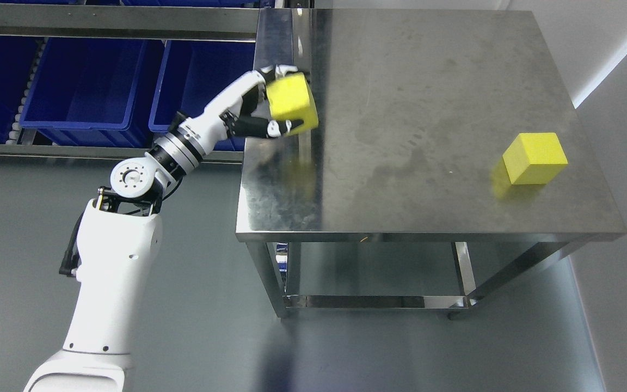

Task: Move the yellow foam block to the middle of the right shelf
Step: 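Lift the cube up off the table with the left hand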

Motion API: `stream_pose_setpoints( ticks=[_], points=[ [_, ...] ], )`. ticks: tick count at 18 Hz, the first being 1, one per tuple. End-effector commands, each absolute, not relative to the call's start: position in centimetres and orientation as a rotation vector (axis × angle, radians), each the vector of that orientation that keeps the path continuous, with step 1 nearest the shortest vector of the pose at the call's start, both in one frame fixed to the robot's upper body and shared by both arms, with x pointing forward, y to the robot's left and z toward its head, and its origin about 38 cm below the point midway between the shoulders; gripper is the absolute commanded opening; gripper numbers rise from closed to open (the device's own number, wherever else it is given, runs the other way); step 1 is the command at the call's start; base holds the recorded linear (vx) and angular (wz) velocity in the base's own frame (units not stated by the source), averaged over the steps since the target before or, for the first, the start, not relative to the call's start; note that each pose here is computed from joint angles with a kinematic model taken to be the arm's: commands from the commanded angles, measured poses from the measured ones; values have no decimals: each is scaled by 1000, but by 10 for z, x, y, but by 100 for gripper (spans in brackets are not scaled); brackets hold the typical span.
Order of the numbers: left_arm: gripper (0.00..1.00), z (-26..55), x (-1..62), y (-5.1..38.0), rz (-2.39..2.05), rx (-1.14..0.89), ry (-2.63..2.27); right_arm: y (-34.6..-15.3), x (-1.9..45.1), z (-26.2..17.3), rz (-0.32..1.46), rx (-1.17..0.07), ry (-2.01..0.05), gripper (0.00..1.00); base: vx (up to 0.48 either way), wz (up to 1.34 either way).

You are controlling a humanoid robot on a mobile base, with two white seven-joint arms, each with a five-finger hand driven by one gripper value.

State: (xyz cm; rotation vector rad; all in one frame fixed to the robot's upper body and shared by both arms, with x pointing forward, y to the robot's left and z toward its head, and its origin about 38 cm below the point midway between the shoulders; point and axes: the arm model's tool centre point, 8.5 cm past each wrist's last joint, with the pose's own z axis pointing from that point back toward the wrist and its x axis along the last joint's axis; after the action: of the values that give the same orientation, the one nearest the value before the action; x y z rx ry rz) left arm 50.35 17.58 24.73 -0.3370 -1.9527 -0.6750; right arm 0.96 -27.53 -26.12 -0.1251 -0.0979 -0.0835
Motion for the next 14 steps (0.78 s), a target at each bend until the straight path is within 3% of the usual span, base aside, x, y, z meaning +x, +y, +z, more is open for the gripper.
stream_pose_setpoints(
  ticks=[1,14],
  points=[
    [44,292,511,214,-80,-243,-2248,-287,15,-260,-79,-143,-114,100,13,-15],
    [44,282,492,256,73,-165,-2196,-287,15,-260,-79,-143,-114,100,0,0]
  ],
)
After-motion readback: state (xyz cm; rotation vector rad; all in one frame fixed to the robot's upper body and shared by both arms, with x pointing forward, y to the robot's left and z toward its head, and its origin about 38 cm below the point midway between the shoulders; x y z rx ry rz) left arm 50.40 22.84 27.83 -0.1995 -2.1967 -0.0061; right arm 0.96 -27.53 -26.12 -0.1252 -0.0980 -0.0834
